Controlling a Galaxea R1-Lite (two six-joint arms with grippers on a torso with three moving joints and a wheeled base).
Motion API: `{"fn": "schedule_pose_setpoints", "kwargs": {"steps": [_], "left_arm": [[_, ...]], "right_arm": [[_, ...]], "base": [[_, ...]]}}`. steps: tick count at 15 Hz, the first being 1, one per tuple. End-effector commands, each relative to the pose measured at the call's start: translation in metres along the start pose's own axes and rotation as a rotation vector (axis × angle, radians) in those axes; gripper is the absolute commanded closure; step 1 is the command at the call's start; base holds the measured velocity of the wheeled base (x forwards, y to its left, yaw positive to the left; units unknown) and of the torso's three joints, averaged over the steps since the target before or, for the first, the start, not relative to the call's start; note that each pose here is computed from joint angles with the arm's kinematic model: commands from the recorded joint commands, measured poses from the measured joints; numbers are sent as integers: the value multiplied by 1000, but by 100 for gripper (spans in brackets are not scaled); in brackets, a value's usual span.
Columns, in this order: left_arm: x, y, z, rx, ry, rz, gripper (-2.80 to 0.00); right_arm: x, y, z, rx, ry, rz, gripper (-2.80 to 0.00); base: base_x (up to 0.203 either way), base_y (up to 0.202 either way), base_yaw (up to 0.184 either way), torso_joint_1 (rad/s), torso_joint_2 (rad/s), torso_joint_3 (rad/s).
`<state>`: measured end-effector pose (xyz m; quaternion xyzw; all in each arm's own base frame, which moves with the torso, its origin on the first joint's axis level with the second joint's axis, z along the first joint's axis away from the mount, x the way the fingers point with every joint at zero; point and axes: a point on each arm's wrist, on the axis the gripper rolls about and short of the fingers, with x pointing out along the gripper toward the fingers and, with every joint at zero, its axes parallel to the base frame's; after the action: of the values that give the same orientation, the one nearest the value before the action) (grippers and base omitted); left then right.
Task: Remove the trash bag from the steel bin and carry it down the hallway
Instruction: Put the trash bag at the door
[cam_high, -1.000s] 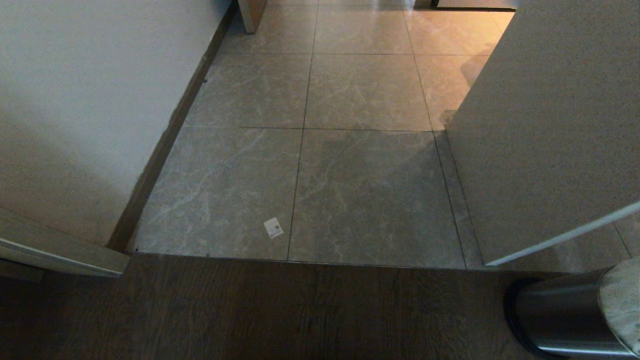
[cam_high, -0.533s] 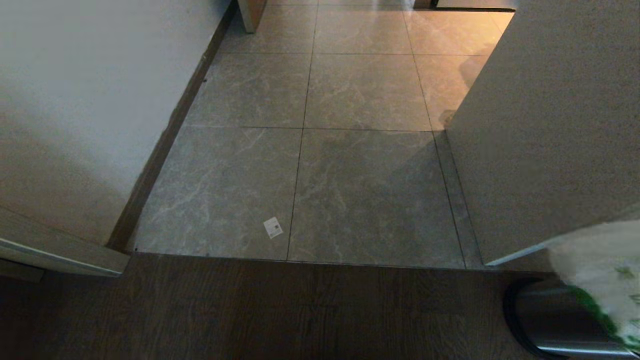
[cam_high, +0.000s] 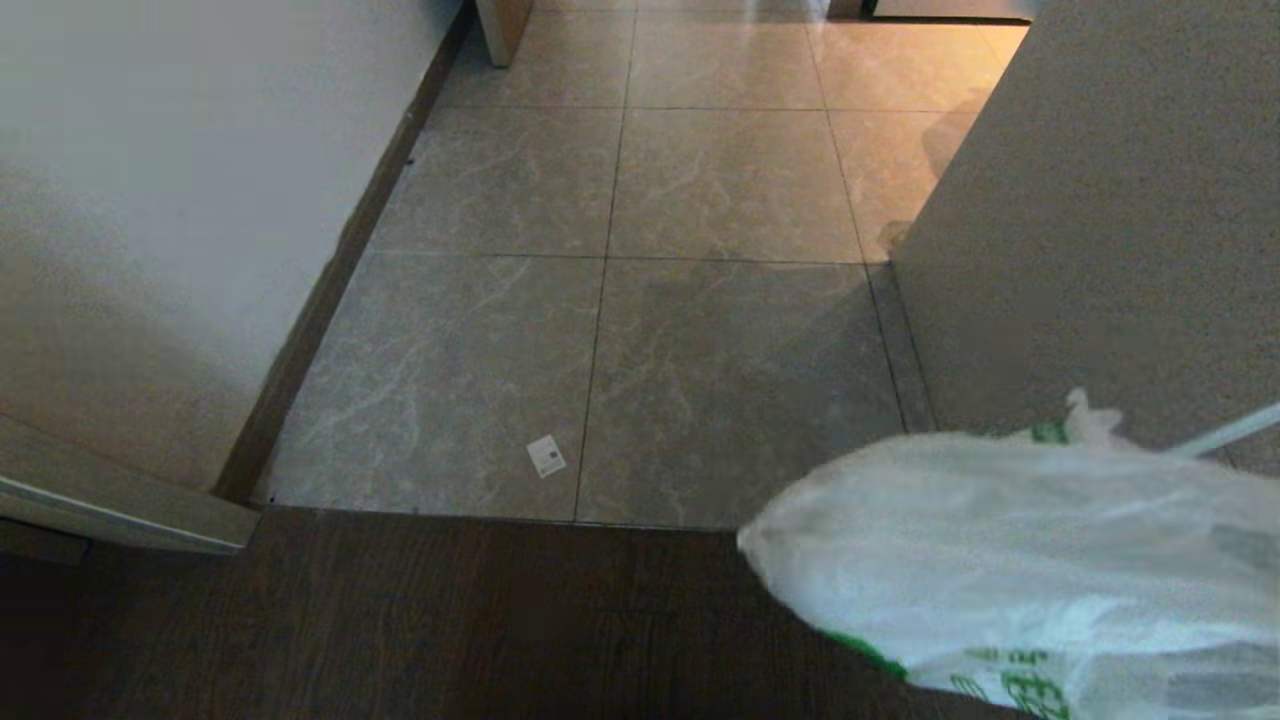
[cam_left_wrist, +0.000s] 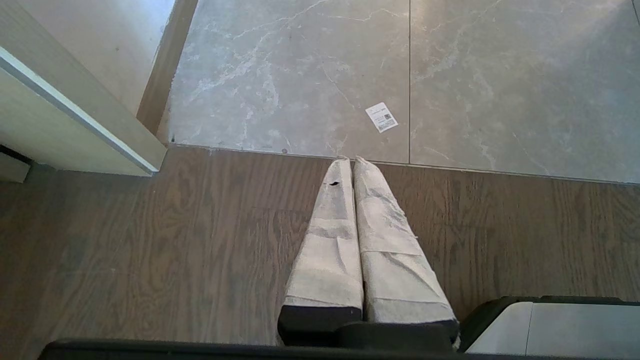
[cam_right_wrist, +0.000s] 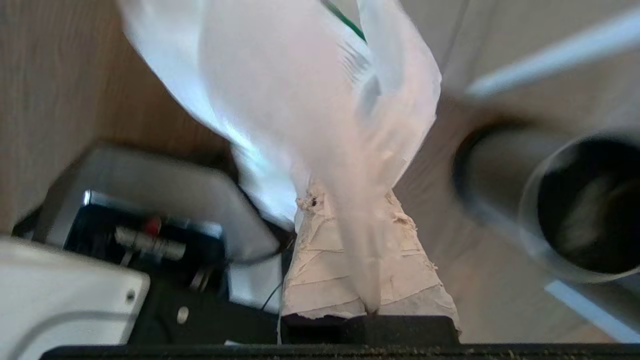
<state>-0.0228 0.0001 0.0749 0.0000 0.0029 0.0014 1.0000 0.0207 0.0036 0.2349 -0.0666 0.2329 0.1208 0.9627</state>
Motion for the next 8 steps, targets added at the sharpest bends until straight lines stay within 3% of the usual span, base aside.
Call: {"fn": "schedule_pose_setpoints", "kwargs": {"steps": [1,4,8], "left_arm": [[0,0,0,0,0,0,0],[0,0,0,0,0,0,0],[0,0,0,0,0,0,0]], "right_arm": [[14,10,-47,-34,-41,-44,0],[29,17,-117,-41,-76,-159,0],[34,20,-151,0,-424,-245,0]], "base": [[0,0,0,0,0,0],[0,0,0,0,0,0],[0,0,0,0,0,0]]}}
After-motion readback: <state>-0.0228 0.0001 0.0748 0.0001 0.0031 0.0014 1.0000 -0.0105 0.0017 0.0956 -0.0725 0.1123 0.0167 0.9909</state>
